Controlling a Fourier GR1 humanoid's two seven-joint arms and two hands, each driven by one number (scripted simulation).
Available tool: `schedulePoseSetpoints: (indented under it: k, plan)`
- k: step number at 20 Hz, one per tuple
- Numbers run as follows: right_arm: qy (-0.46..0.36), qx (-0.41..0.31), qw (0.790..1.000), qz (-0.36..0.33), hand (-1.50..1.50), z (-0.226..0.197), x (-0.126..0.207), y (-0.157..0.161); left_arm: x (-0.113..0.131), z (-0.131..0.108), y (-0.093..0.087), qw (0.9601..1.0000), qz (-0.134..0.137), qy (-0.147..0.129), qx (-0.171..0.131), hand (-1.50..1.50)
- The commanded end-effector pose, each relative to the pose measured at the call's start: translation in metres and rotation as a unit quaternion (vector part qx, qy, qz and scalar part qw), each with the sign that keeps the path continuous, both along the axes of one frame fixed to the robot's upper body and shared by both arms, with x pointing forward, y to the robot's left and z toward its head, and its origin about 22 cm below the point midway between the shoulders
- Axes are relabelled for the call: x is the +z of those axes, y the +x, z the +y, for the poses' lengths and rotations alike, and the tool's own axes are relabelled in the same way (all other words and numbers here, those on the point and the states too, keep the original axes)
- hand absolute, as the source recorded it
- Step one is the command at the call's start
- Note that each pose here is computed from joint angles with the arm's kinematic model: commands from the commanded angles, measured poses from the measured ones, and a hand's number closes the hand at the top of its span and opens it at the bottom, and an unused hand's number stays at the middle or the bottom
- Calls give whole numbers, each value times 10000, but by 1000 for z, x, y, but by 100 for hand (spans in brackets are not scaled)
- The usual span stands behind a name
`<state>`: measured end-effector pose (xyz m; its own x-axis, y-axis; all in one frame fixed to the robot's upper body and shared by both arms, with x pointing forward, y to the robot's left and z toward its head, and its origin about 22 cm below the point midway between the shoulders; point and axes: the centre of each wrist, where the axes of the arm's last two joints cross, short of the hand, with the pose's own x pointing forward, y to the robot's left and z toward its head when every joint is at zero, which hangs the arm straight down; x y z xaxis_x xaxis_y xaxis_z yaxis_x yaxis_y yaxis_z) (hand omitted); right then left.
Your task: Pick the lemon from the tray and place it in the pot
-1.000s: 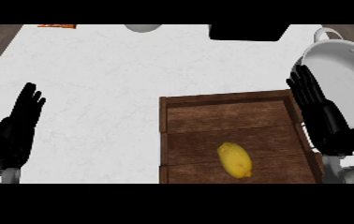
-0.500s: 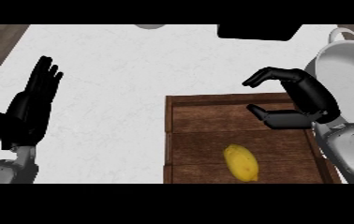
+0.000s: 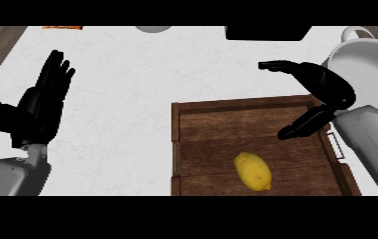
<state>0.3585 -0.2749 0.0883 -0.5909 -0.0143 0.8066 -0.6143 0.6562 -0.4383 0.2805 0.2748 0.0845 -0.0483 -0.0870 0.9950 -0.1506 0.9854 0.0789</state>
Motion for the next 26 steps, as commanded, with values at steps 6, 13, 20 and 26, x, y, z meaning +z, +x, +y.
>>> schedulePoseSetpoints:
  k: [6, 13, 20, 26]
  plan:
    - [-2437, 1240, 9615, -263, -150, 15, 78, 5, 1, 2, 2, 9999, 98, -85, 15, 0]
    - [-3848, 1656, 9048, -763, -150, 63, 78, -31, -19, 8, 2, 9998, 73, -23, 209, 0]
    - [-4342, 1778, 8811, -596, -150, 57, 77, -66, -2, 13, 8, 9998, 102, -53, 165, 0]
    - [-4320, 1698, 8845, -478, -150, 77, 53, -93, 3, 20, -8, 10000, 19, 12, 49, 0]
